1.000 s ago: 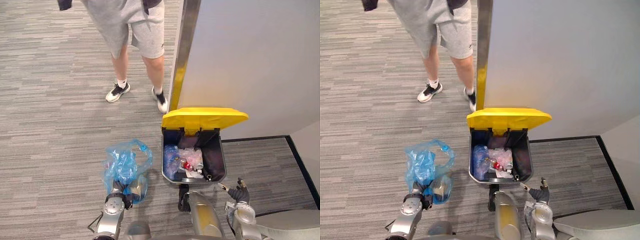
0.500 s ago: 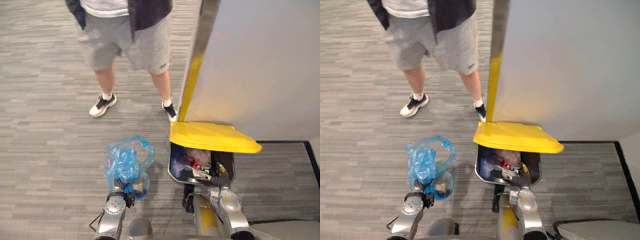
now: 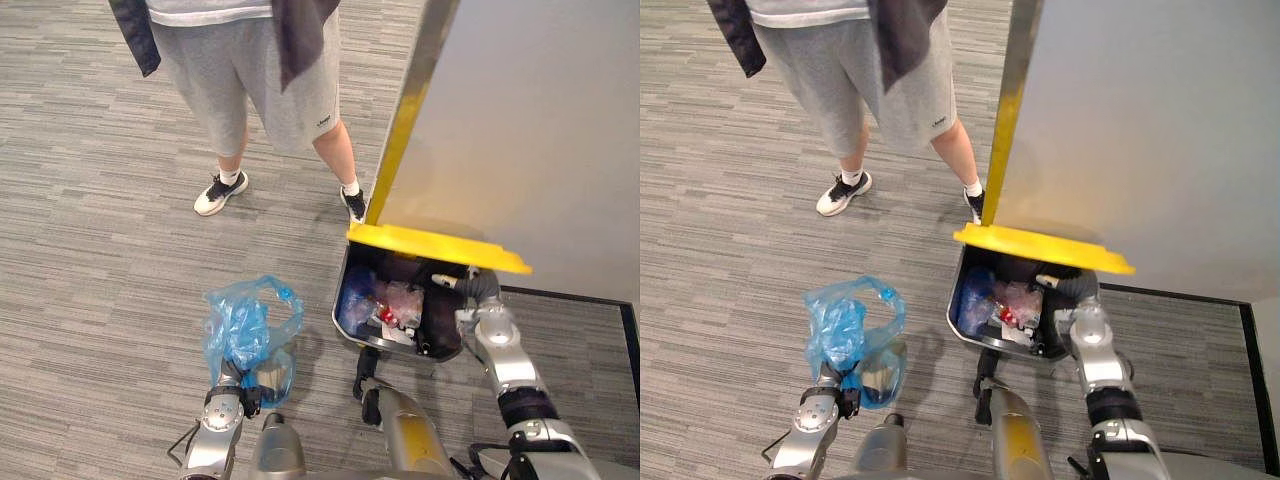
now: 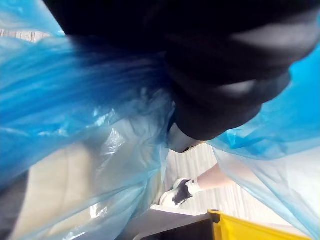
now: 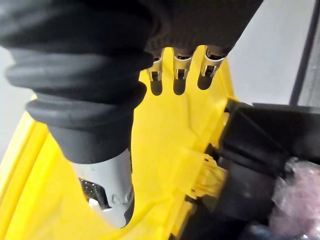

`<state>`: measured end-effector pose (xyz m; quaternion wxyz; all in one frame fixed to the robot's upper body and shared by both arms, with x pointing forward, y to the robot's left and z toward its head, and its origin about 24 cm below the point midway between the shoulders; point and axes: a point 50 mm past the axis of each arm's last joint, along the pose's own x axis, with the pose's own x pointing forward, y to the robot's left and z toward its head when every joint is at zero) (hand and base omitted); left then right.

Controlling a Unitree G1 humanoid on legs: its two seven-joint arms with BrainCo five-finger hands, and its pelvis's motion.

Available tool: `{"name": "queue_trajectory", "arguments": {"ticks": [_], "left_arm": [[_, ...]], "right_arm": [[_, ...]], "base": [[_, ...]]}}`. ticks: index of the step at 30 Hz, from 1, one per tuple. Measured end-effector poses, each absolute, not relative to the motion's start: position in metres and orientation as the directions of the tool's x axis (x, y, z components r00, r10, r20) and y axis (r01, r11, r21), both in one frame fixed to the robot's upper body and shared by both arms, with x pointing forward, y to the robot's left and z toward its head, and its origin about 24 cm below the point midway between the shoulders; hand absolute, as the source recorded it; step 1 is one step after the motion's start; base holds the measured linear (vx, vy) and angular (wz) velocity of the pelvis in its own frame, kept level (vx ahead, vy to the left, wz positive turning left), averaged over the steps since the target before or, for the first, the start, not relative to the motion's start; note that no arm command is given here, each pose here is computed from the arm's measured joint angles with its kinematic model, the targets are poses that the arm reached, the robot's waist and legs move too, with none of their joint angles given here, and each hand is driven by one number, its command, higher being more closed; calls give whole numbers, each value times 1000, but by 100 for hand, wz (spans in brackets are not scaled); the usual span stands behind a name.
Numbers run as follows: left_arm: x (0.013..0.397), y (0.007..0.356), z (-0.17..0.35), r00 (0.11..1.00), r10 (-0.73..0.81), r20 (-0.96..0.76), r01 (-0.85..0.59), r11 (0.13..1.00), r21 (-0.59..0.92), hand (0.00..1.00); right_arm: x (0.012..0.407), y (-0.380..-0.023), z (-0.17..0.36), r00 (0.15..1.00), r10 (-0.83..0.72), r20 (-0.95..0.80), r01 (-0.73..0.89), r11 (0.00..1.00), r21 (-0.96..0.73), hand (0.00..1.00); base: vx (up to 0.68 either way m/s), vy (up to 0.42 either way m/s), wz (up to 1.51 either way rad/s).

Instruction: Gather rubbish on tea table into small bin, then transfer packed bag to large trash can.

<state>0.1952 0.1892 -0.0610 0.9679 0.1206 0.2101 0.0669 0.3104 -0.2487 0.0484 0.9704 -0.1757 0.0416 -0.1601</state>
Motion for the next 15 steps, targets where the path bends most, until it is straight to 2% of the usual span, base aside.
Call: {"name": "queue_trajectory", "arguments": {"ticks": [9, 15], "left_arm": [[206, 179, -42, 946, 126, -299, -59, 973, 222, 100], [230, 156, -10, 988, 19, -154, 11, 981, 192, 100]], "right_arm": [[321, -256, 59, 941, -338, -13, 313, 886, -343, 0], [328, -258, 66, 939, -343, -1, 322, 884, -338, 0]], "base": [[-6, -11, -4], [46, 42, 3]]}}
